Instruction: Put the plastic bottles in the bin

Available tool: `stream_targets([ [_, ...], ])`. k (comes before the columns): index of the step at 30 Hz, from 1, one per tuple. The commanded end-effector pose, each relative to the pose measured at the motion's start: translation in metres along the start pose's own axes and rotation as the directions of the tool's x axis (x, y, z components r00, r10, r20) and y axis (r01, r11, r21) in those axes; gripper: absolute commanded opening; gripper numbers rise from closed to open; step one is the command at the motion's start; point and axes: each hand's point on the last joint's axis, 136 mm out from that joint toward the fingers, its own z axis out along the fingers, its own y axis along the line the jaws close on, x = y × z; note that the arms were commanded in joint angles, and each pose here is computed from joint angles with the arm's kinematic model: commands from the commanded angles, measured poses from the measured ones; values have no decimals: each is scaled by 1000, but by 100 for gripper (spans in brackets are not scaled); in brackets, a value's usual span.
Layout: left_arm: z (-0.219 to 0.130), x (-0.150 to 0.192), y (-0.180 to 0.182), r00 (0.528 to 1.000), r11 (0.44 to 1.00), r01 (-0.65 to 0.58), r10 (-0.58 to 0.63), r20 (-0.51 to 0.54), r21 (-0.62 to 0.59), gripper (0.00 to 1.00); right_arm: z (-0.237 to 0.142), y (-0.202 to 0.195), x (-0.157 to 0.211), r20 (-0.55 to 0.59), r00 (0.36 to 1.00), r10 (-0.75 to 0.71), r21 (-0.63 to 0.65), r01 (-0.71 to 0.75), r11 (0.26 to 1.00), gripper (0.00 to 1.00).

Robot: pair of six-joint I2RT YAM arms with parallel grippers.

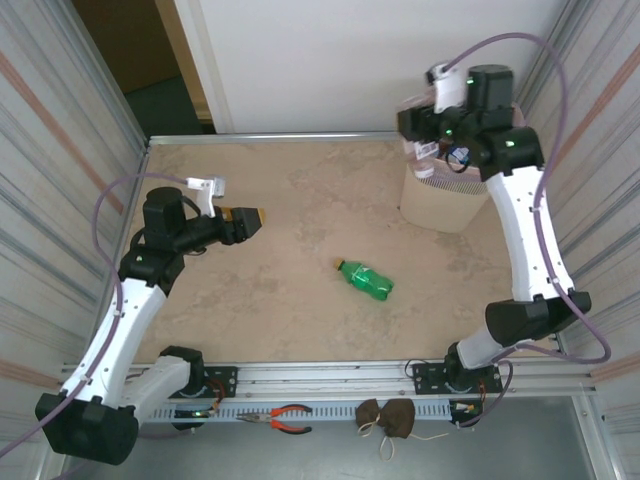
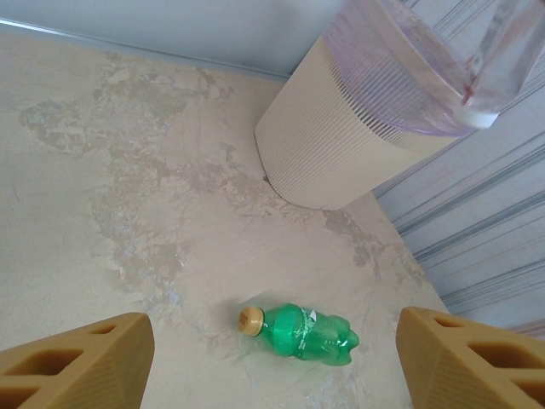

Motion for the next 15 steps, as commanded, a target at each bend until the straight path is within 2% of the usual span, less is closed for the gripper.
stream_targets([
  [1, -3, -14, -10, 999, 999, -26, 25, 35, 32, 75, -26, -18, -46, 179, 965, 191, -48, -185, 982, 49],
  [5, -2, -15, -9, 999, 999, -26, 25, 36, 31, 75, -32, -73, -54, 256, 901, 351, 40, -372, 927, 46],
  [8, -2, -16, -9, 999, 999, -24, 23, 37, 33, 75, -27, -106, -46, 273, 871, 409, 143, -457, 878, 43],
  [15, -2, -14, -10, 999, 999, -23, 21, 34, 33, 75, 11, -148, 0, 152, 846, 511, 314, -532, 787, 43],
])
